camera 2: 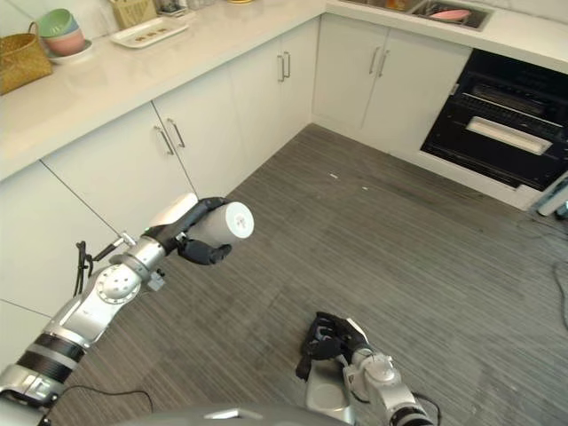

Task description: Place the dishes in the dishwasher.

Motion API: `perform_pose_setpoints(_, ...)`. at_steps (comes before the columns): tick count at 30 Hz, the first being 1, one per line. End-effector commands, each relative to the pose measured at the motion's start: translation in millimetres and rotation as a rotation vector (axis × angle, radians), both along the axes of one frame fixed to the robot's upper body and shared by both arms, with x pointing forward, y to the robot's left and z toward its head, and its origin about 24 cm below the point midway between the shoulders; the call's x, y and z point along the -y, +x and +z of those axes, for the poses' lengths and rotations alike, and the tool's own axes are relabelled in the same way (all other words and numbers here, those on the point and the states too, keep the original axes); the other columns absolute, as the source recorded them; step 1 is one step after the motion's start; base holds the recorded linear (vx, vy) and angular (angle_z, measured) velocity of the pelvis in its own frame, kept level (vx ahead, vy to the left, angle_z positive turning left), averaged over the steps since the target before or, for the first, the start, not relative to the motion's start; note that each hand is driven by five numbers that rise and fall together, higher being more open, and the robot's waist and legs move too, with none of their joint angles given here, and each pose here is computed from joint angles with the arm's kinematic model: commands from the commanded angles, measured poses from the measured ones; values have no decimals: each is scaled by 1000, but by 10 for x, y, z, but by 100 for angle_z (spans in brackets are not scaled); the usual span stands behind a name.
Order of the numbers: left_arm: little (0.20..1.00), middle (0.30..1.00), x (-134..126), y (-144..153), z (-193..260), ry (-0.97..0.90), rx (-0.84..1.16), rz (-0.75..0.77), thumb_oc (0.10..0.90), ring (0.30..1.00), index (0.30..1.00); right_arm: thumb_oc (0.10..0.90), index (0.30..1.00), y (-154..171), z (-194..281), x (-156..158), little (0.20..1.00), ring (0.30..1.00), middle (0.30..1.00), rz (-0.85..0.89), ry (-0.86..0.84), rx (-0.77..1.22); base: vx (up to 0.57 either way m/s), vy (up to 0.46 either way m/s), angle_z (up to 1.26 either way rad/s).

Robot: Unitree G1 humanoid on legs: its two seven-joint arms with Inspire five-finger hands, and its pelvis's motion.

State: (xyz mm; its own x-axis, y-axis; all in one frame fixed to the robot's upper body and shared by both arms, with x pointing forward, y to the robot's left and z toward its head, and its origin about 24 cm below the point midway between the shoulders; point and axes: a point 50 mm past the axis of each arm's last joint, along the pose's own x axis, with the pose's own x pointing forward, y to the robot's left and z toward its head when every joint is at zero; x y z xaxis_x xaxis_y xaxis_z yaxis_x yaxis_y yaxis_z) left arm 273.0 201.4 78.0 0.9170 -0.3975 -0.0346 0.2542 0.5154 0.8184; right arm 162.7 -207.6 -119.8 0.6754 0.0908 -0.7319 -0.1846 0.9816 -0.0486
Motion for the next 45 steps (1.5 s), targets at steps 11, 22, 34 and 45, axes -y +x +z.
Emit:
perform_pose_setpoints(11, 300, 300, 162, 24, 619, -50, 270, -124, 400, 300, 300, 800, 900, 685, 744, 194, 900, 900, 900, -27, -27, 431, 554, -208, -34)
perform_pose_setpoints(22, 300, 300, -77, -58, 602, 3, 261, -49, 400, 300, 300, 800, 900, 652, 799, -9, 900, 900, 900, 91, -9, 470, 655, 277, -95)
perform_pose_setpoints(34, 300, 300, -2, 131, 691, -126, 393, 51, 400, 300, 300, 800, 900, 952, 1555, -324, 900, 900, 900, 224, 14, 823, 402, -101, -14)
perform_pose_setpoints(45, 300, 300, 267, 241, 764, -207, 431, -1, 400, 300, 300, 800, 900, 915, 2118, -110, 900, 900, 900, 177, -148, 1051, 486, -247, -35)
